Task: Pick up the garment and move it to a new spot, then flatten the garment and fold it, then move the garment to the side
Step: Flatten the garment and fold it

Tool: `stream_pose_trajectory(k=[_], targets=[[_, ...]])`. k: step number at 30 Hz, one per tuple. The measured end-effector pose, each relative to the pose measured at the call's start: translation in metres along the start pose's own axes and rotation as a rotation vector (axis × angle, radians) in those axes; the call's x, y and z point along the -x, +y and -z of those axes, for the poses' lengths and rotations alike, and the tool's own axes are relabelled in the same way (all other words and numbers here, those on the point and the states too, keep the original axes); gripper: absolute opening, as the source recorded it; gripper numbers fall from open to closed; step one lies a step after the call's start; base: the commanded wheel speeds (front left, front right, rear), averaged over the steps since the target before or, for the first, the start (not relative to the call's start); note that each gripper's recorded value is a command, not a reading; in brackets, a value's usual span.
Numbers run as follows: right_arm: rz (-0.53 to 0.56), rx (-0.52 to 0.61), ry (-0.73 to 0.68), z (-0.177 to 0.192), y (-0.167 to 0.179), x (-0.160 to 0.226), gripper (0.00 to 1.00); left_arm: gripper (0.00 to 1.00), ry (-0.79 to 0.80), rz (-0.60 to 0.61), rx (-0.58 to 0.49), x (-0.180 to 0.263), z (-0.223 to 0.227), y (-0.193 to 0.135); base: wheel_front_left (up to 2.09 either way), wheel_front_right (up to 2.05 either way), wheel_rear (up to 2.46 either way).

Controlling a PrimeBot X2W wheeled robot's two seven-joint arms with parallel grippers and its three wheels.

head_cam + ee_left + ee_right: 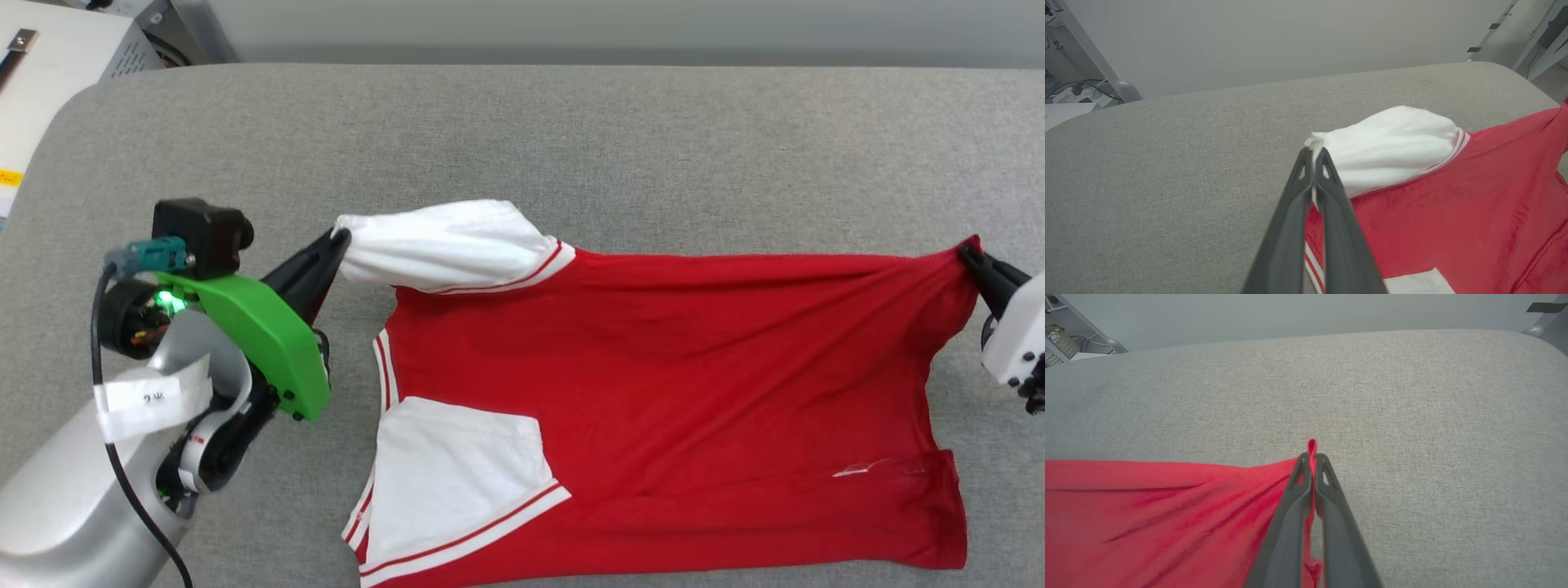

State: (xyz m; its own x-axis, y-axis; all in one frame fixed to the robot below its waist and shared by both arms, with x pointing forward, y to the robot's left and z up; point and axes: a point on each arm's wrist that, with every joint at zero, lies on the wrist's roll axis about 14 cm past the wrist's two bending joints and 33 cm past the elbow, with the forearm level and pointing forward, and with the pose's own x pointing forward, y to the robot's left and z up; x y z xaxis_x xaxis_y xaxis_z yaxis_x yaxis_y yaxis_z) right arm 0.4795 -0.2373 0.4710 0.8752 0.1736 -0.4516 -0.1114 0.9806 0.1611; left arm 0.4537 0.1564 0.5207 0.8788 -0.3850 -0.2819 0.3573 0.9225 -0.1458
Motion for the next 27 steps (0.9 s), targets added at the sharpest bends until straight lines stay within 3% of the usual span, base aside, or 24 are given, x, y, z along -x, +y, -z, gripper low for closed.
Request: stream_pose_trajectory(k=[13,27], targets=[[-0.093,-0.012,0.067,0.050,0.013,0.032,0.00,0.00,0.130,-0.044,0.103,0.064,0.064,-0.021,0.00,0.00,0.00],[-0.214,0.185,0.251,0.094,0.027,0.061,0.00,0.00,0.385,-0.036,0.203,0.099,0.145,-0.038,0.00,0.00,0.00]])
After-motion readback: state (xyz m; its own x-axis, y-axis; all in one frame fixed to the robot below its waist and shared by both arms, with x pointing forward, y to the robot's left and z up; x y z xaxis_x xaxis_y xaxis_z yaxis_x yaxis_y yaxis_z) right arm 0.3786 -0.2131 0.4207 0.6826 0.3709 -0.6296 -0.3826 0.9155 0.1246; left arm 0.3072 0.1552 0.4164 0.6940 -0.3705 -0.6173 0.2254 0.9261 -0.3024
